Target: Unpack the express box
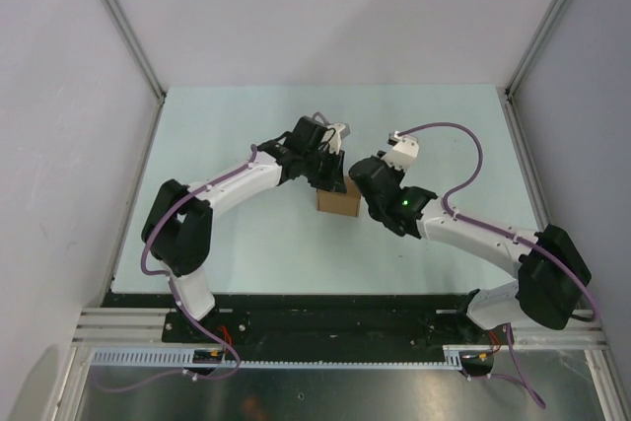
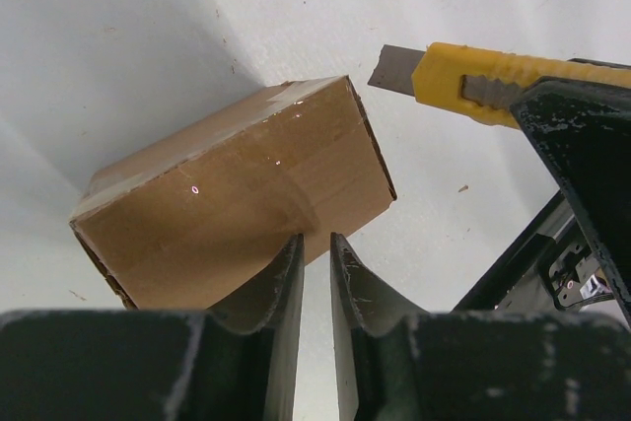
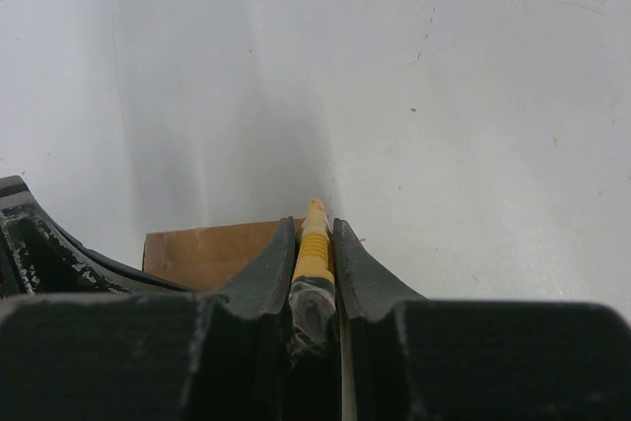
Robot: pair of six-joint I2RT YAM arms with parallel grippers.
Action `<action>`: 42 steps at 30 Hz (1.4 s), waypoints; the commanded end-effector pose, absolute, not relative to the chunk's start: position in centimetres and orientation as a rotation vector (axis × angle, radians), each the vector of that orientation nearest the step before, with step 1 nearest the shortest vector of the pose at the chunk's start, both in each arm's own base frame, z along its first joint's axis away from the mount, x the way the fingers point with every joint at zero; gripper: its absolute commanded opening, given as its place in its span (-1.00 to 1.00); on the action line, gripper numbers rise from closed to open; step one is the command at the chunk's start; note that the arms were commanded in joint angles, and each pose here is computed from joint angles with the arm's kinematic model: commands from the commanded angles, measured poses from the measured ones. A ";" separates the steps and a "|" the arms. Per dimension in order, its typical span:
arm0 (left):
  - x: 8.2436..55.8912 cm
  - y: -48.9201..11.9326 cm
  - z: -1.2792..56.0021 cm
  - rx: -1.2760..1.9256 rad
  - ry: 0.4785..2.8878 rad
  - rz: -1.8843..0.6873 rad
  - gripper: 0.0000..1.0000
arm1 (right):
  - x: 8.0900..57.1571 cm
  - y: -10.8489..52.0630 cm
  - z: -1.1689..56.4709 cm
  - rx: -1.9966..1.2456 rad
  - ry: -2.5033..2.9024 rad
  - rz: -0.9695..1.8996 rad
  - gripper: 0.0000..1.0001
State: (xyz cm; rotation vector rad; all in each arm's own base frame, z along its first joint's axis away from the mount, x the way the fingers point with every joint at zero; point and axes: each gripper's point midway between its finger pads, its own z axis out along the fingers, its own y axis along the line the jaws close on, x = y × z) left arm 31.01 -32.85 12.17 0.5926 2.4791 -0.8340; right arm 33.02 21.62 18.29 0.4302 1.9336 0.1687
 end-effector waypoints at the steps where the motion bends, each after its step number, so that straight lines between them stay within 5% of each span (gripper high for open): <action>1: 30.8 -32.2 10.4 0.565 2.535 -0.797 -0.56 | 34.1 22.3 20.3 0.476 1.879 0.222 -1.00; 42: 30.8 -32.1 10.1 0.571 2.544 -0.782 -0.56 | 33.7 22.1 21.1 0.445 1.860 0.195 -1.00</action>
